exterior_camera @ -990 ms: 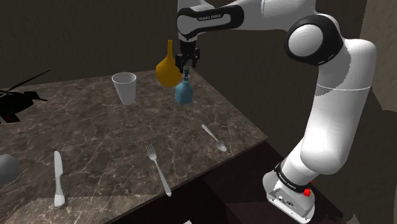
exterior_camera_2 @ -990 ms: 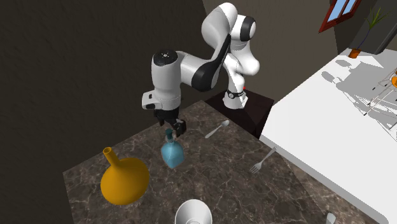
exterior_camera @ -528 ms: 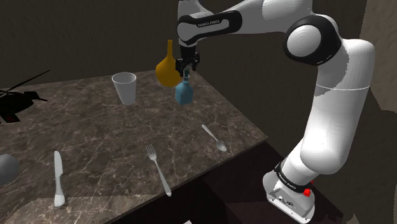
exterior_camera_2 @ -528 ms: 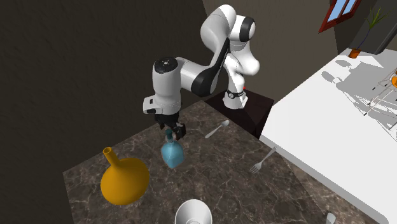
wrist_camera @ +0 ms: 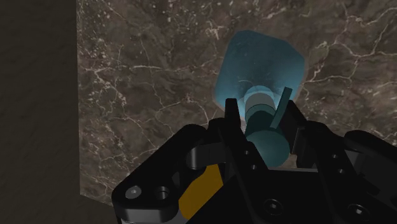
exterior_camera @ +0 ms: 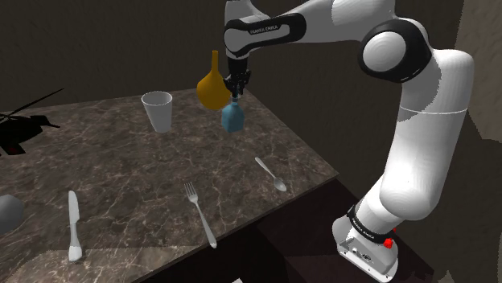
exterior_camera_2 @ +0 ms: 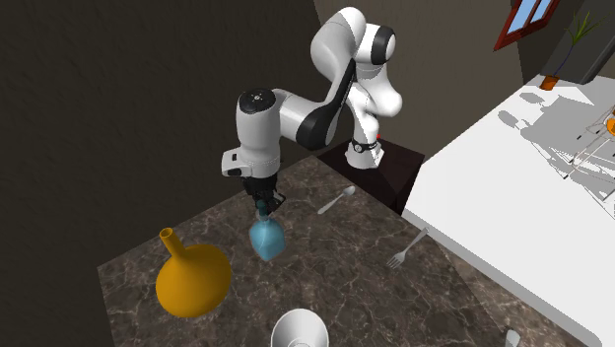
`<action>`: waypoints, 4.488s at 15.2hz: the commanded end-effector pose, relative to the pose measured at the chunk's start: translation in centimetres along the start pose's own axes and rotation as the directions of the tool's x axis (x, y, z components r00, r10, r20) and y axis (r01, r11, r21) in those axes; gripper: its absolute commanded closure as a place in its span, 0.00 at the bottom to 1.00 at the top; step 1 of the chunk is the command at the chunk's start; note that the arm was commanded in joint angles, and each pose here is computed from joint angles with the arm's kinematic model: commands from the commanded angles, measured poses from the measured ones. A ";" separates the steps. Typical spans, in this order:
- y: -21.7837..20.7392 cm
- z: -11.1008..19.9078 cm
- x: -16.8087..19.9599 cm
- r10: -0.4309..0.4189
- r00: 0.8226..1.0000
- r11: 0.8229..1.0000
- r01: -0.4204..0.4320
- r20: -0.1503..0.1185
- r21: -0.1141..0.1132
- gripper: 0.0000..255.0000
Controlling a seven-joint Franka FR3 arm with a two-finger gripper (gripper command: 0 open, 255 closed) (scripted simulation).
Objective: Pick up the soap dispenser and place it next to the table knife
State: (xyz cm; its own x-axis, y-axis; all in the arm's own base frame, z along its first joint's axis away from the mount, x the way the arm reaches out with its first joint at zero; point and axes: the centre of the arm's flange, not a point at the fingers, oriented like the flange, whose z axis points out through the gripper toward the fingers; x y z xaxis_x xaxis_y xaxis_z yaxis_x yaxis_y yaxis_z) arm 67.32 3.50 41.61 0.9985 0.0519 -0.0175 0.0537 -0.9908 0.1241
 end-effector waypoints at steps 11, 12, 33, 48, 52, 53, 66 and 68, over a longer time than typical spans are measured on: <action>0.3 -2.1 0.0 0.000 1.000 1.000 0.000 0.001 0.000 1.00; 0.4 -2.6 -0.1 0.000 1.000 1.000 0.000 0.001 0.000 1.00; -12.2 -9.3 -6.1 0.000 1.000 1.000 0.000 0.001 0.000 1.00; -30.1 -11.4 -14.2 0.000 1.000 1.000 0.000 0.001 0.000 1.00; -34.9 -12.0 -16.3 0.000 1.000 1.000 0.000 0.001 0.000 1.00; -36.1 -12.1 -16.9 0.000 1.000 1.000 0.000 0.001 0.000 1.00; -49.0 -12.6 -22.6 0.000 1.000 1.000 0.000 0.001 0.000 1.00; -49.2 -11.5 -22.6 0.000 1.000 1.000 0.000 0.001 0.000 1.00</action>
State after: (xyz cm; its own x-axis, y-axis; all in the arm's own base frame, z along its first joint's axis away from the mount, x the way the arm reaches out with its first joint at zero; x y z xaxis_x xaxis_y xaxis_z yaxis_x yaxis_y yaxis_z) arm 42.28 52.39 47.90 0.9985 0.0521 -0.0188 0.0541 -0.9907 0.1250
